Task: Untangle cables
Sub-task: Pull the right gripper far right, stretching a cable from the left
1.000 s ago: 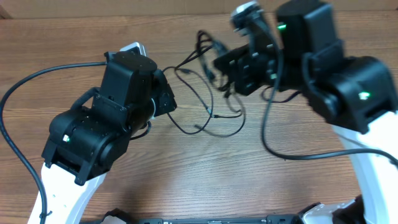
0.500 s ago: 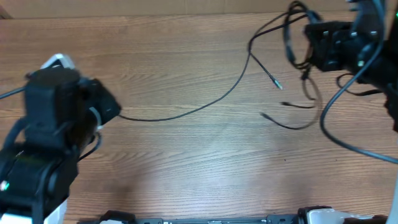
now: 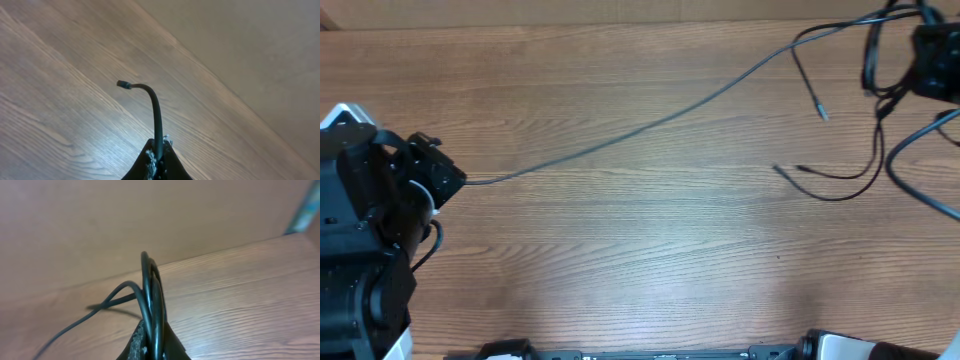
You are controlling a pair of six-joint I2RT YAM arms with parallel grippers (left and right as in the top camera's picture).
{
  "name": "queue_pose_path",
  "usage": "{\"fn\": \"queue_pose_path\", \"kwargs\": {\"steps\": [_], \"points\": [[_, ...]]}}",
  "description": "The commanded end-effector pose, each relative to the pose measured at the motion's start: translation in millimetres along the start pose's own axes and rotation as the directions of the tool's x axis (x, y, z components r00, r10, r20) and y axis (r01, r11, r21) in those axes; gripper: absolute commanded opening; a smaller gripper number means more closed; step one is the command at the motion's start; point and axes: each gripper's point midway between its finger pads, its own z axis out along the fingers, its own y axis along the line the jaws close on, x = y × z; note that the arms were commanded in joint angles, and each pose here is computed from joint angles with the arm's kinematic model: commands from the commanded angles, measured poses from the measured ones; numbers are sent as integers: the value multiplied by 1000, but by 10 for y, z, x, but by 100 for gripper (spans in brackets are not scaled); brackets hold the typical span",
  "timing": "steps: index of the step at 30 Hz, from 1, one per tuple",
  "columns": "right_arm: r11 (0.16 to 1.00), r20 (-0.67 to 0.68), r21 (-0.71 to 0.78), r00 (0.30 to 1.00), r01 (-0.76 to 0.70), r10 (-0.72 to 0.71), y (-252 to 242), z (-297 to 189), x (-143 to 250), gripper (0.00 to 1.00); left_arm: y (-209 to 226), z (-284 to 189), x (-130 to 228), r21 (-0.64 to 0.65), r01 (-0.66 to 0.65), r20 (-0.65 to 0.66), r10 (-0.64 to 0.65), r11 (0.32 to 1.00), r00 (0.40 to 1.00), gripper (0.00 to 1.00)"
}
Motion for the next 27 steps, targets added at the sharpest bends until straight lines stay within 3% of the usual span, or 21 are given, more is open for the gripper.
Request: {"fn": "queue_pose_path", "kwargs": {"steps": [1,8,10,13,14,15,19,22,27], "points": [[993,96,78,992,-84,77,-246,-197,-201,4,68,-54,-85,-7,-25,25,25,1000,999,4],[951,184,167,956,-261,230,-743,-212,-367,6,292,-61,-202,-53,45,45,-42,998,998,4],[931,192,192,942,-311,275,-891,-192,-363,21,344,-67,-235,-57,59,50,-56,997,997,4],[905,177,228,930,-358,323,-1067,-144,-295,29,404,-76,-277,-54,98,55,-95,994,994,4],[900,169,238,928,-364,331,-1107,-121,-272,38,402,-78,-293,-43,108,57,-105,993,993,4],[898,162,244,928,-367,336,-1129,-102,-256,54,399,-79,-306,-35,113,58,-111,993,992,4],[893,155,252,927,-373,343,-1182,-49,-246,57,415,-85,-343,-26,130,67,-128,991,989,4],[883,167,282,925,-376,341,-1260,-34,-254,68,446,-90,-359,-34,139,74,-136,990,988,4],[884,143,265,922,-386,360,-1246,20,-219,75,400,-88,-355,-9,136,65,-136,991,989,4]]}}
